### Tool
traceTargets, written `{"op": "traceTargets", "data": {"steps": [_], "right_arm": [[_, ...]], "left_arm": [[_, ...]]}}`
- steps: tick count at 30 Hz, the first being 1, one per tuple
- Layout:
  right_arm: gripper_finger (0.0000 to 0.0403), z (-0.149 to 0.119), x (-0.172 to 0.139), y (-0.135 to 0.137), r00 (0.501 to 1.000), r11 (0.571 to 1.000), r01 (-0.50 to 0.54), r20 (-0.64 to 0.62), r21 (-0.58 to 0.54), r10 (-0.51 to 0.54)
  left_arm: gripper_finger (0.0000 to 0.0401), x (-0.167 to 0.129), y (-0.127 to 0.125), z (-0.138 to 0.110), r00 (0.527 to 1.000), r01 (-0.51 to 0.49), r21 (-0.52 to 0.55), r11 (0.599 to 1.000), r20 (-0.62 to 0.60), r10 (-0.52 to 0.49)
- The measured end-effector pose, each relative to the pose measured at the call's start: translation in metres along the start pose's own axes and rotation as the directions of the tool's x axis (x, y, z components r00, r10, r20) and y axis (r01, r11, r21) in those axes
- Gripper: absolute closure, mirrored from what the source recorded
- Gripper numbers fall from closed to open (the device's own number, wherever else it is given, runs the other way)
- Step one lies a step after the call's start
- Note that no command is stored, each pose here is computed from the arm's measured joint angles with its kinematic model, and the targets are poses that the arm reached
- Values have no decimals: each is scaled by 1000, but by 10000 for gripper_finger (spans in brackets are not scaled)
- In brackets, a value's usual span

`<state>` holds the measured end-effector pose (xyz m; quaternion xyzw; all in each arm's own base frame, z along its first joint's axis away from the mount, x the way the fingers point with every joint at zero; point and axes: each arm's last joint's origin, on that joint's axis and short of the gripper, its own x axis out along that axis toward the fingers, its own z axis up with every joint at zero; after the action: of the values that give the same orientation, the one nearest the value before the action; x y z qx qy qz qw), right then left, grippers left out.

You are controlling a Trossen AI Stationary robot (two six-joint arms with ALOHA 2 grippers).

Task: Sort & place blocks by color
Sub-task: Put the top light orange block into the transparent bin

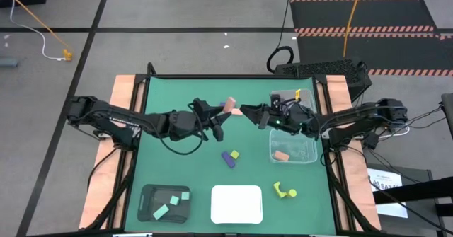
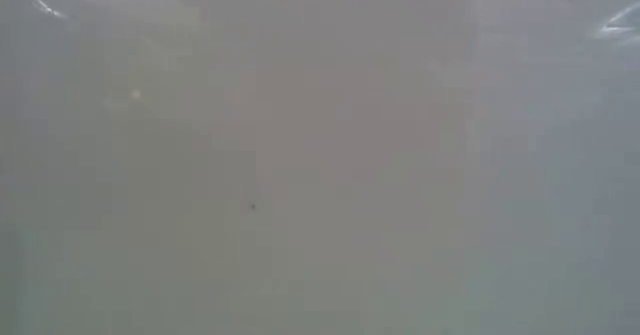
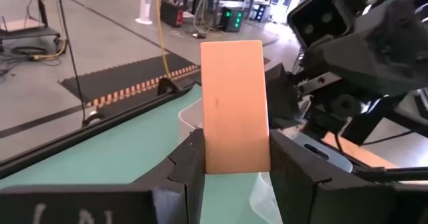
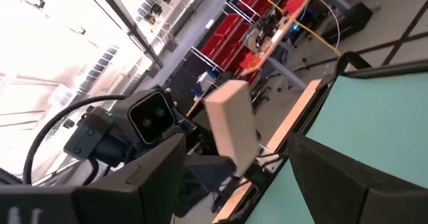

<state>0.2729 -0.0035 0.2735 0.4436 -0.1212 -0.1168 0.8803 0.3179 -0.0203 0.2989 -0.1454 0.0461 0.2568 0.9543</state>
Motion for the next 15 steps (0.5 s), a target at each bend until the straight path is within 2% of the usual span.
{"op": "traceTargets", "data": {"steps": [7, 15], "right_arm": [[149, 2, 24, 6, 1000, 998, 9, 21, -62, -8], [149, -4, 46, 7, 1000, 997, 19, 13, -72, -18]], "left_arm": [[272, 1, 1, 0, 1000, -4, 14, 1000, -1, 4], [272, 1, 2, -1, 1000, -8, 23, 1000, -10, 8]]}}
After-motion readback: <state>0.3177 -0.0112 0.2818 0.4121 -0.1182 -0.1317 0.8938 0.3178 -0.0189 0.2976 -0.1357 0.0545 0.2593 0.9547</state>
